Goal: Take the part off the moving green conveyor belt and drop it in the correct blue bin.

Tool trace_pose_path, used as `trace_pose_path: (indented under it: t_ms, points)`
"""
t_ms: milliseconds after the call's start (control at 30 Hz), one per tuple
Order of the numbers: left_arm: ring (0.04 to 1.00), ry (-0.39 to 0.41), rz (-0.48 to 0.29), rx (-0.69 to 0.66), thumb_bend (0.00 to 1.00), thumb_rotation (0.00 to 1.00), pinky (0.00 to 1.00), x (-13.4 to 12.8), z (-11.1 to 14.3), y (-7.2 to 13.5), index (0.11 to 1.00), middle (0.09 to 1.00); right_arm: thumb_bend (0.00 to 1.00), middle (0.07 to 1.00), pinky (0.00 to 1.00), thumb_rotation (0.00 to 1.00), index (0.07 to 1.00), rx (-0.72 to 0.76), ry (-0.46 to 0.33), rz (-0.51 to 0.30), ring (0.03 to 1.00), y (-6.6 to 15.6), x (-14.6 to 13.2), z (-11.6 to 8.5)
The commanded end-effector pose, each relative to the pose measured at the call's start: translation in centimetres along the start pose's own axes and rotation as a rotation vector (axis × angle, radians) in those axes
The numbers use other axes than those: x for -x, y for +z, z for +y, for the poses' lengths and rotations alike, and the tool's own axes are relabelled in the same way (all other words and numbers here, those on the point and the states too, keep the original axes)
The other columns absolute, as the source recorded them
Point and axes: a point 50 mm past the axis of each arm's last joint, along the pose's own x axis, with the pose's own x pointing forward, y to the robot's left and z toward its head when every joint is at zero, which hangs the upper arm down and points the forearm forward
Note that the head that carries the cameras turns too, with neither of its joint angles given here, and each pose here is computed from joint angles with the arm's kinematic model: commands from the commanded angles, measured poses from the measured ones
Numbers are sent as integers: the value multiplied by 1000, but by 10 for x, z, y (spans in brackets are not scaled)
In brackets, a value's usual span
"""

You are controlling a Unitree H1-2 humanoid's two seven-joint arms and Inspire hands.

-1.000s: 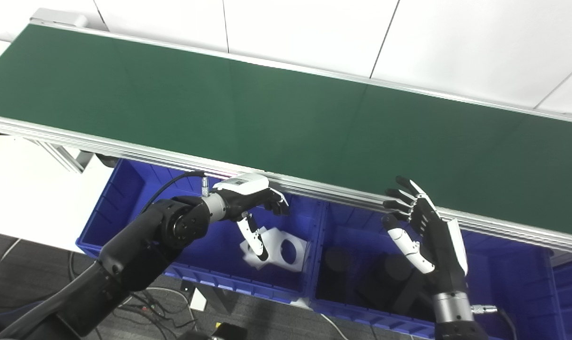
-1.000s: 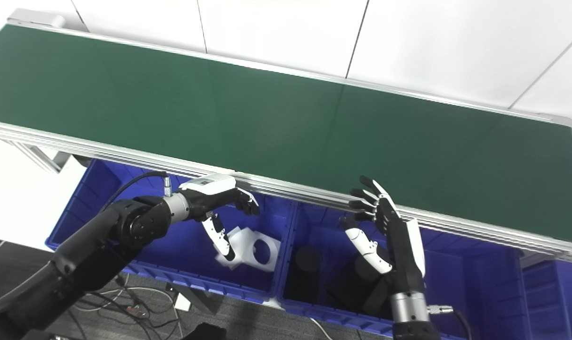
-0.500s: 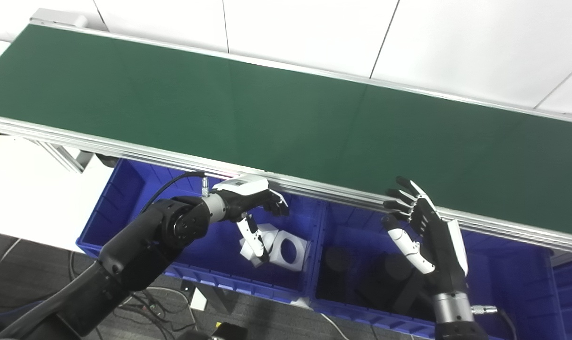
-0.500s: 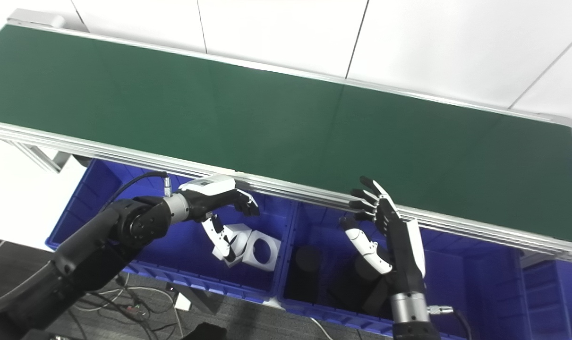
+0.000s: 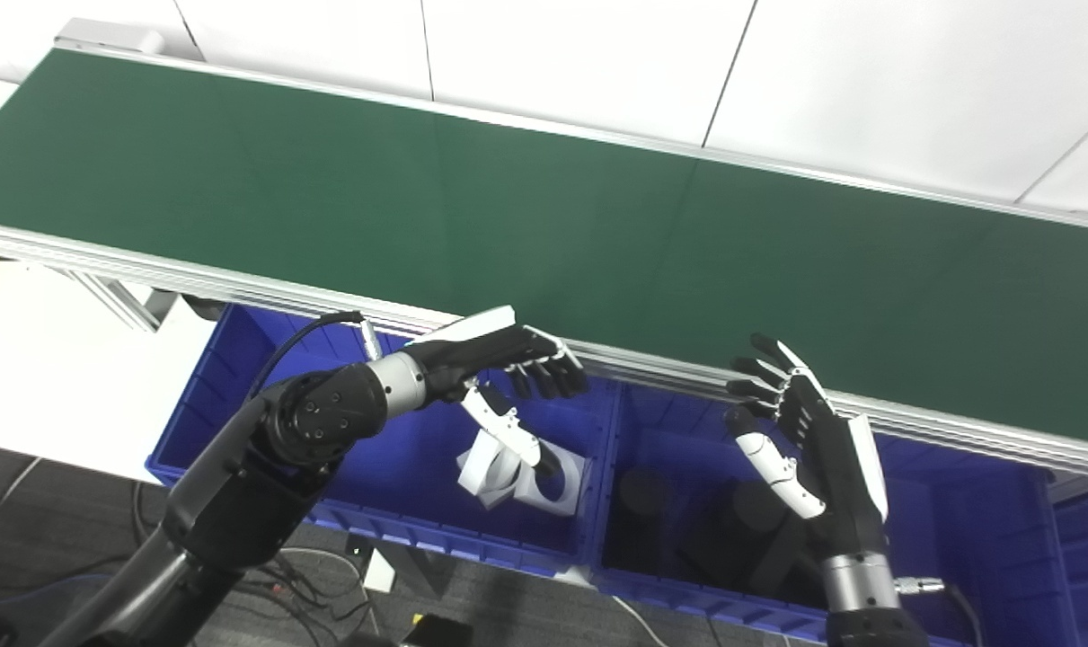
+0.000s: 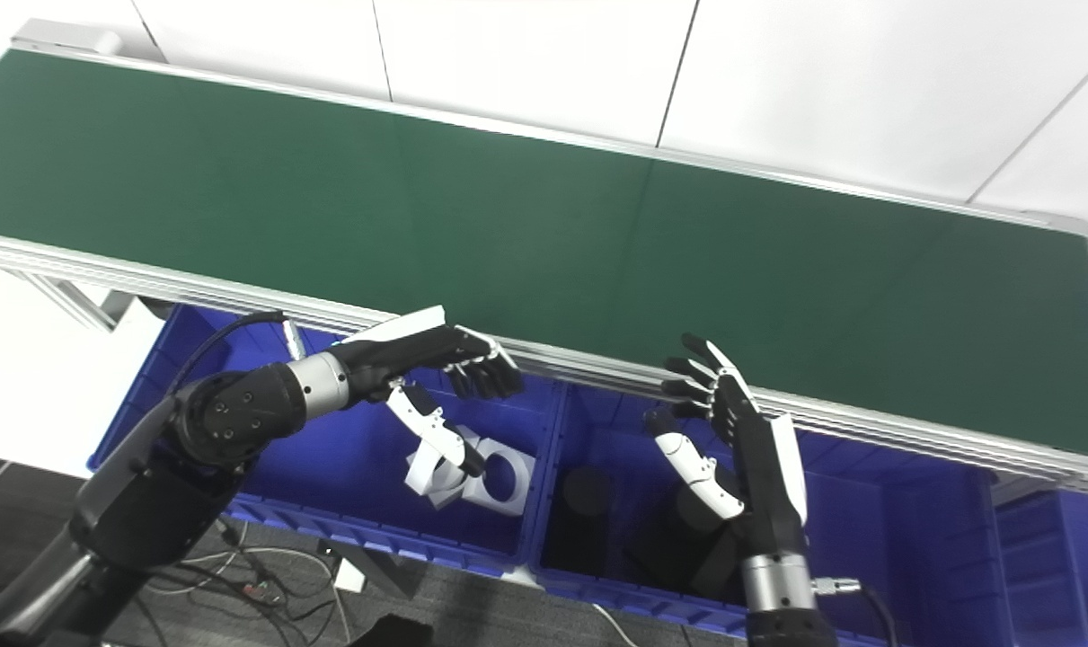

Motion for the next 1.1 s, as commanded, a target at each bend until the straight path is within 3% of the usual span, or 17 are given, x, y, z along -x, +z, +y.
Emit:
trace_pose_path:
  t_ms: [0,400,567,767,933,1067]
  points:
    - [679,43,-55,23,888,327,624,5,5,10,696,696,593,789,644,645,873,-10,-13,-39,724,8,-3,1]
    - [692,143,-157,175,952,413,672,10,-9,9,693,689,603,784,641,655,871,-6,-15,-31,718,3,0,5]
    - [683,226,-219,326,929,447,612,5,-25,-4,754,729,583,783,640,635,868,-9,-16,-31,716,0,0,7]
    - [783,336,-247,410,927,535,718,-6,-44,-30,832,812,573,785,651,609,871,-19,-20,-20,722,-5,3,11]
    - [777,441,-273,526,911,568,694,-16,-66,-46,839,814,568,792,658,599,877,-26,-19,-13,732,-9,6,15]
    - [773,464,-290,555,877,582,709,-21,-77,-48,837,817,588,795,663,614,879,-26,-19,-9,739,-12,7,18]
